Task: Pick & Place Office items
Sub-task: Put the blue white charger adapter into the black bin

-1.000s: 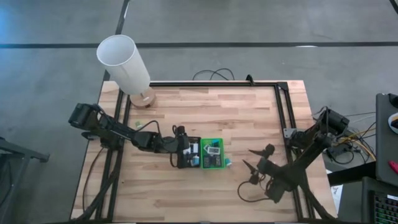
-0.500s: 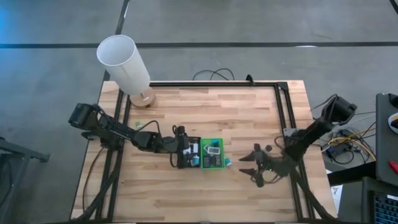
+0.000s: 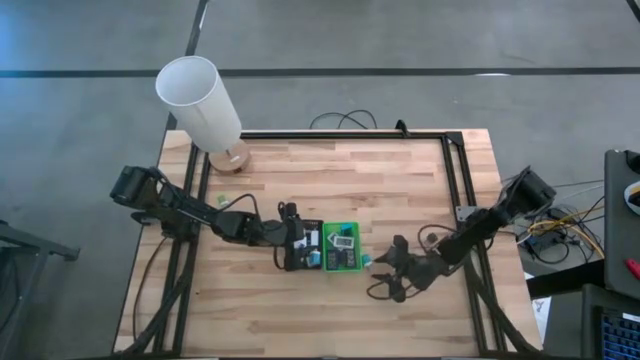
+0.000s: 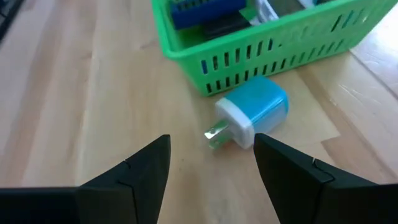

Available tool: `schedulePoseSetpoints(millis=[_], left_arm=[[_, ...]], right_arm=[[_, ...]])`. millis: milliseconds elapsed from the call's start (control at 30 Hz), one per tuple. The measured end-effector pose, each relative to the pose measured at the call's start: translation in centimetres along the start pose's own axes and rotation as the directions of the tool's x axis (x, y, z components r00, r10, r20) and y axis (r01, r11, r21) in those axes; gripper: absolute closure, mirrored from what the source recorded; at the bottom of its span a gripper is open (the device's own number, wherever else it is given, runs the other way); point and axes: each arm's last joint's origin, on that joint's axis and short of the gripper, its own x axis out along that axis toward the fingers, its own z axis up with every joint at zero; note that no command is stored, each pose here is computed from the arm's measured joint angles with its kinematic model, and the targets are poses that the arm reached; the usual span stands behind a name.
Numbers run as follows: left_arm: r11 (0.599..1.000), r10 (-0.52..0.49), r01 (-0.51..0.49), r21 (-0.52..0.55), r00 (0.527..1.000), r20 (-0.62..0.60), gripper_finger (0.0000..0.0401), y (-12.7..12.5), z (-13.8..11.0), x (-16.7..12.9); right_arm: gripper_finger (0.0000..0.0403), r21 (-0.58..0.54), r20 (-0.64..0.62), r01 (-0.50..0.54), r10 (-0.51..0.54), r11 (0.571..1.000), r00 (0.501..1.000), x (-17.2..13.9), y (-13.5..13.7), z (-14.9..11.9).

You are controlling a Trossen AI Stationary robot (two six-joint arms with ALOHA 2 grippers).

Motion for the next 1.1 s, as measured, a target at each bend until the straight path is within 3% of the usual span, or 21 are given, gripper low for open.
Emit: schedulePoseSetpoints(millis=[500, 1100], left_arm=[[1.000, -0.001, 0.000, -0.001, 1.000, -0.023, 0.0116, 0.0, -0.2, 0.0], [1.000, 0.003, -0.003, -0.003, 0.999, -0.046, 0.0117, 0.1, -0.8, 0.0]], right_arm=[[0.0174, 0.016, -0.016, 0.114, -0.114, 0.993, 0.993, 3.4, -0.3, 0.0], [0.0175, 0.003, -0.016, 0.201, -0.201, 0.980, 0.980, 3.4, -1.2, 0.2]])
